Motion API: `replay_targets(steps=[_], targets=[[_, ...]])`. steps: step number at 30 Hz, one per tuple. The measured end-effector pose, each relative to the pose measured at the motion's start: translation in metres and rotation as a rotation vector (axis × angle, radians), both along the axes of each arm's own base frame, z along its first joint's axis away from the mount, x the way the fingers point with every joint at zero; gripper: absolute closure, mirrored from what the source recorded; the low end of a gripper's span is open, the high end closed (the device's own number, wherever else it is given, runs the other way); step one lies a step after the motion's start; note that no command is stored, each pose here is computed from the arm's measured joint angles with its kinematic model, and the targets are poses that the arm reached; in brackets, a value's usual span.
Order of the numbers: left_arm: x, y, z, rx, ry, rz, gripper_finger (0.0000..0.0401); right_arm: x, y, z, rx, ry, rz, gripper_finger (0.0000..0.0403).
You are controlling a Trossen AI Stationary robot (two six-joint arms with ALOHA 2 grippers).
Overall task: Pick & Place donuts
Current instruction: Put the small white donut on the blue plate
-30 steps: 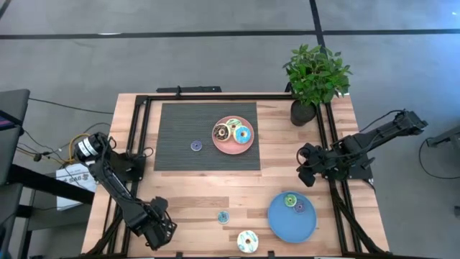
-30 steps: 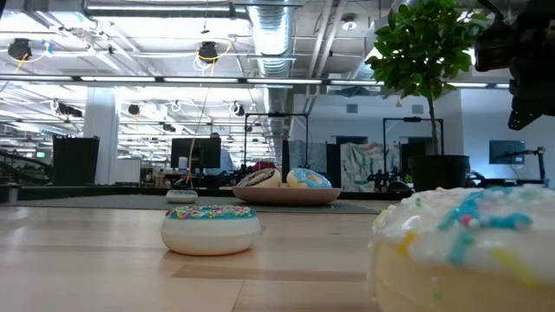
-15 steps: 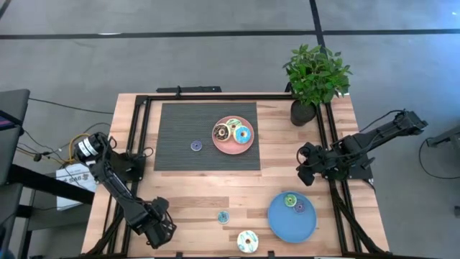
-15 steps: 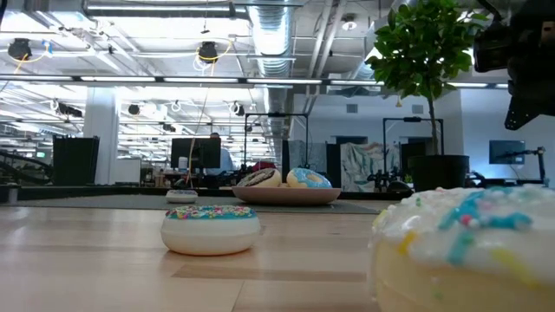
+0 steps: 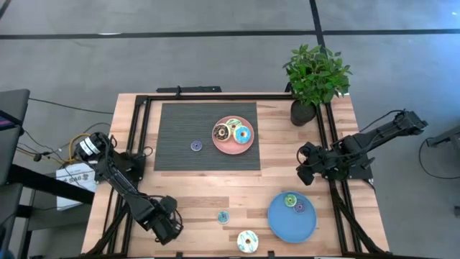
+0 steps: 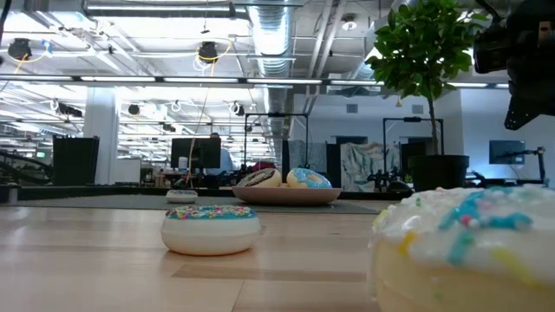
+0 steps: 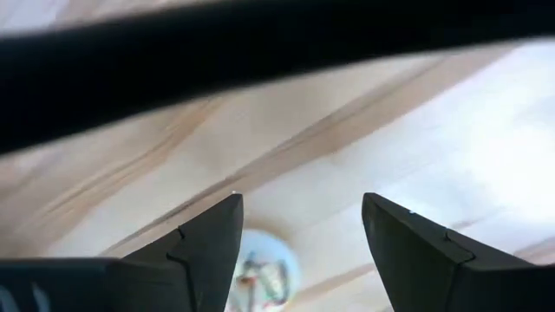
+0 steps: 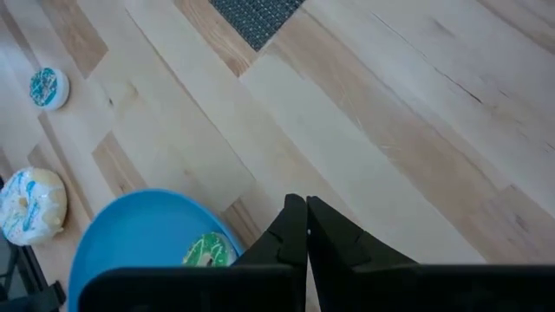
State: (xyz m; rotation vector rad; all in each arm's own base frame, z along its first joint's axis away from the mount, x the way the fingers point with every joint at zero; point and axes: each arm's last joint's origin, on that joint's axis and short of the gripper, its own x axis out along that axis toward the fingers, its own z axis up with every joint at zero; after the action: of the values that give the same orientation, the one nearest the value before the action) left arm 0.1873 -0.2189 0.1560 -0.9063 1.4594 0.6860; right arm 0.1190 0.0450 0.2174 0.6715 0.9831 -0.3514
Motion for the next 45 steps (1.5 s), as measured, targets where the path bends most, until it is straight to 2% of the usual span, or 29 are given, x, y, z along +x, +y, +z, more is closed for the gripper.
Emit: replay_targets(steps=[4, 10, 16, 23, 27, 45], targets=[[0.002, 0.004, 0.000, 0.025, -0.012, 0.004, 0.0153, 0.000, 0.000, 0.000, 0.001, 0.000, 0.000, 0.0403], [0.002, 0.004, 0.000, 0.031, -0.012, -0.009, 0.0080, 0.000, 0.000, 0.000, 0.001, 0.000, 0.000, 0.0403], [0.005, 0.001, 0.001, -0.027, -0.019, -0.045, 0.0033, 0.000, 0.000, 0.000, -0.004, 0.000, 0.006, 0.0403], [0.000, -0.001, 0.001, -0.070, 0.061, -0.065, 0.0028, 0.000, 0.000, 0.000, -0.004, 0.000, 0.007, 0.0403], [-0.006, -0.001, 0.000, -0.052, 0.099, -0.048, 0.0028, 0.000, 0.000, 0.000, -0.011, -0.002, 0.002, 0.0403], [-0.024, -0.017, 0.000, -0.074, 0.111, -0.086, 0.0028, 0.000, -0.001, 0.000, -0.025, -0.009, -0.006, 0.0403]])
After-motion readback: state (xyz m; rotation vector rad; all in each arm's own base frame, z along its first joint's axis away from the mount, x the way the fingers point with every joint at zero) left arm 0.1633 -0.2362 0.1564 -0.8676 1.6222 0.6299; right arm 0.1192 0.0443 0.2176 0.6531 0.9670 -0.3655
